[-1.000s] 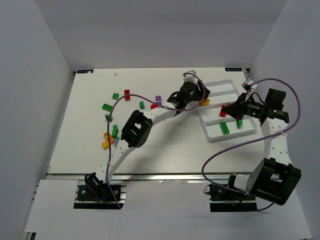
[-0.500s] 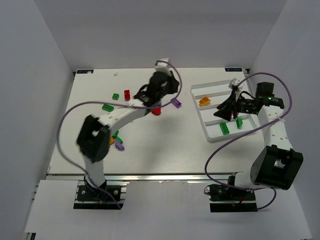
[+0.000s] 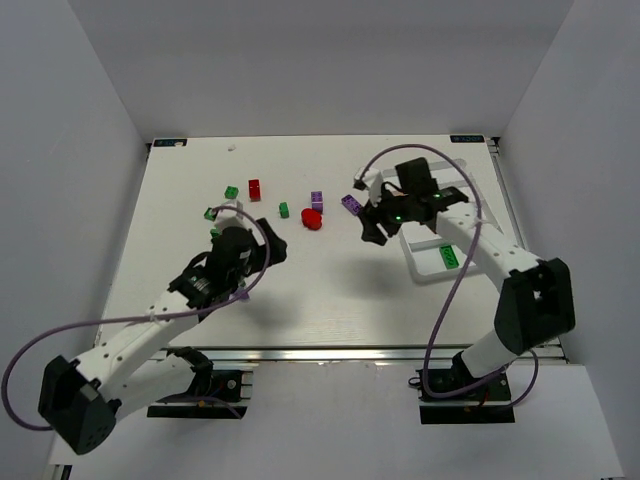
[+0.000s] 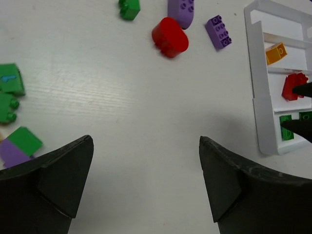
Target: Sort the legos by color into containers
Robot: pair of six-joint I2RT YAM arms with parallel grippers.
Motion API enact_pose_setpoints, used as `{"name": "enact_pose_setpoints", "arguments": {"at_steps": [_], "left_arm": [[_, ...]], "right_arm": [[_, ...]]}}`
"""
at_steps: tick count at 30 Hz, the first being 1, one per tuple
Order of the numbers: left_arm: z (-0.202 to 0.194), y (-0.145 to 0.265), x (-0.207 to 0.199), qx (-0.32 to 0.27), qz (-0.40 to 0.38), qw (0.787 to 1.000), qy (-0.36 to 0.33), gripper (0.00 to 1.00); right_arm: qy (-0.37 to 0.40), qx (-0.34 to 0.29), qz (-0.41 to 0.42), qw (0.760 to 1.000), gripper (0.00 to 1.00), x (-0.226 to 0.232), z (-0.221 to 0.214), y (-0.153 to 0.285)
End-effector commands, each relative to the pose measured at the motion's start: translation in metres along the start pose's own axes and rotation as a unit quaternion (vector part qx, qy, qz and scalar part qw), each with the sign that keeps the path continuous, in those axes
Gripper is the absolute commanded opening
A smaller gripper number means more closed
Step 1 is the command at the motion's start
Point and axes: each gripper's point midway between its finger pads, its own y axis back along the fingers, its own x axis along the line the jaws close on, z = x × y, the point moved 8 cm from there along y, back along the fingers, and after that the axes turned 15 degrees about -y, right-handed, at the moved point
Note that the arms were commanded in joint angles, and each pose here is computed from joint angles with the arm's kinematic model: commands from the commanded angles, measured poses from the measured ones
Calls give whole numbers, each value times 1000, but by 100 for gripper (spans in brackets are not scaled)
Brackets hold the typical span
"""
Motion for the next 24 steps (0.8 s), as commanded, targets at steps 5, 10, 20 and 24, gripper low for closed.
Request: {"name": "enact_pose_setpoints", "arguments": {"at_steps": [5,10,20,24], "left_arm": [[-12,35,30,-26,48,996,73,98],[-13,45,40,-27,79,994,71,98],[-14,49,42,-27,82,992,88,98],[-17,50,44,-21,90,992,89,98]], "right_arm": [[-76,-18,-80,994,81,7,51,-76],[-122,8,-28,992,89,2,60,-119],[-106,20,-32,994,89,1,66,-179],[-97,15,-32,995,88,-5,69,-195]]}}
